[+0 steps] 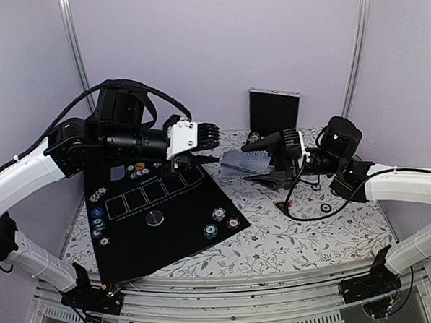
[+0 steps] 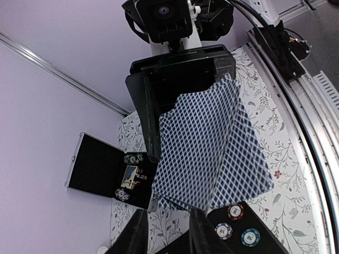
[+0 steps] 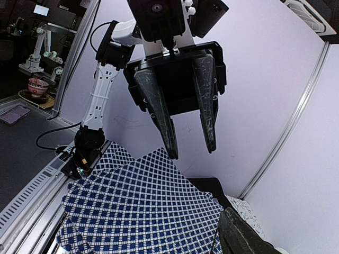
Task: Distribute texas hold em gaming equipment
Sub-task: Pick up the poker card from the face-down deck piles.
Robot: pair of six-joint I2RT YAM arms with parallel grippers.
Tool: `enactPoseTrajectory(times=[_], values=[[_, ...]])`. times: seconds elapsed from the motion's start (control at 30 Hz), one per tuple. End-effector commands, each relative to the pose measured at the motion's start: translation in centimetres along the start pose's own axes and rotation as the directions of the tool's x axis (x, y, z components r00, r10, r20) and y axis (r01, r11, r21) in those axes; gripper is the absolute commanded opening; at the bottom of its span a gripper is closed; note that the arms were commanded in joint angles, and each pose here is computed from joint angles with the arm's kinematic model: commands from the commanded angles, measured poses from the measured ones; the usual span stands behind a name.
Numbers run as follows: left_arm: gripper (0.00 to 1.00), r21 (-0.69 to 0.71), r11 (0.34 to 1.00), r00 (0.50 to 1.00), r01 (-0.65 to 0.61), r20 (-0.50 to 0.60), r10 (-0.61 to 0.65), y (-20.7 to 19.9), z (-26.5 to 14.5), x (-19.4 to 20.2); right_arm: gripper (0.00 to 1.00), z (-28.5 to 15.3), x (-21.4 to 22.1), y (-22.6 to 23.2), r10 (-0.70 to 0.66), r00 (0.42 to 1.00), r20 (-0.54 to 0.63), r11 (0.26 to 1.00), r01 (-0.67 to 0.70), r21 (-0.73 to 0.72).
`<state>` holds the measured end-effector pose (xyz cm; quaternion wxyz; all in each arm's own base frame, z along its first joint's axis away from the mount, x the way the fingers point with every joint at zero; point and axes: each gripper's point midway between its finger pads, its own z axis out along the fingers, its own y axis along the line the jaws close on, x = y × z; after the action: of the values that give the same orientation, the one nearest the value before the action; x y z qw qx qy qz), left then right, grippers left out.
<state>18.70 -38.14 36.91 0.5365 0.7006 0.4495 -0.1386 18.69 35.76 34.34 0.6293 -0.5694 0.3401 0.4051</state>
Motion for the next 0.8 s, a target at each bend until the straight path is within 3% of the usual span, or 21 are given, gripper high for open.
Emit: enactPoseTrajectory(times=[0.0, 0.77], values=[[0.3, 0.02, 1.0, 1.0, 0.009, 0.002, -0.009, -0.45, 0.06, -0.3, 0.59, -0.17, -1.55, -0.6, -0.04, 0.999, 0.029, 0.999, 0.039, 0.006], [0.32, 0.04, 0.999, 1.0, 0.016, -0.017, -0.015, -0.9, 0.42, 0.17, 0.59, -0.12, -1.63, -0.62, -0.042, 0.999, 0.03, 0.999, 0.042, 0.003]])
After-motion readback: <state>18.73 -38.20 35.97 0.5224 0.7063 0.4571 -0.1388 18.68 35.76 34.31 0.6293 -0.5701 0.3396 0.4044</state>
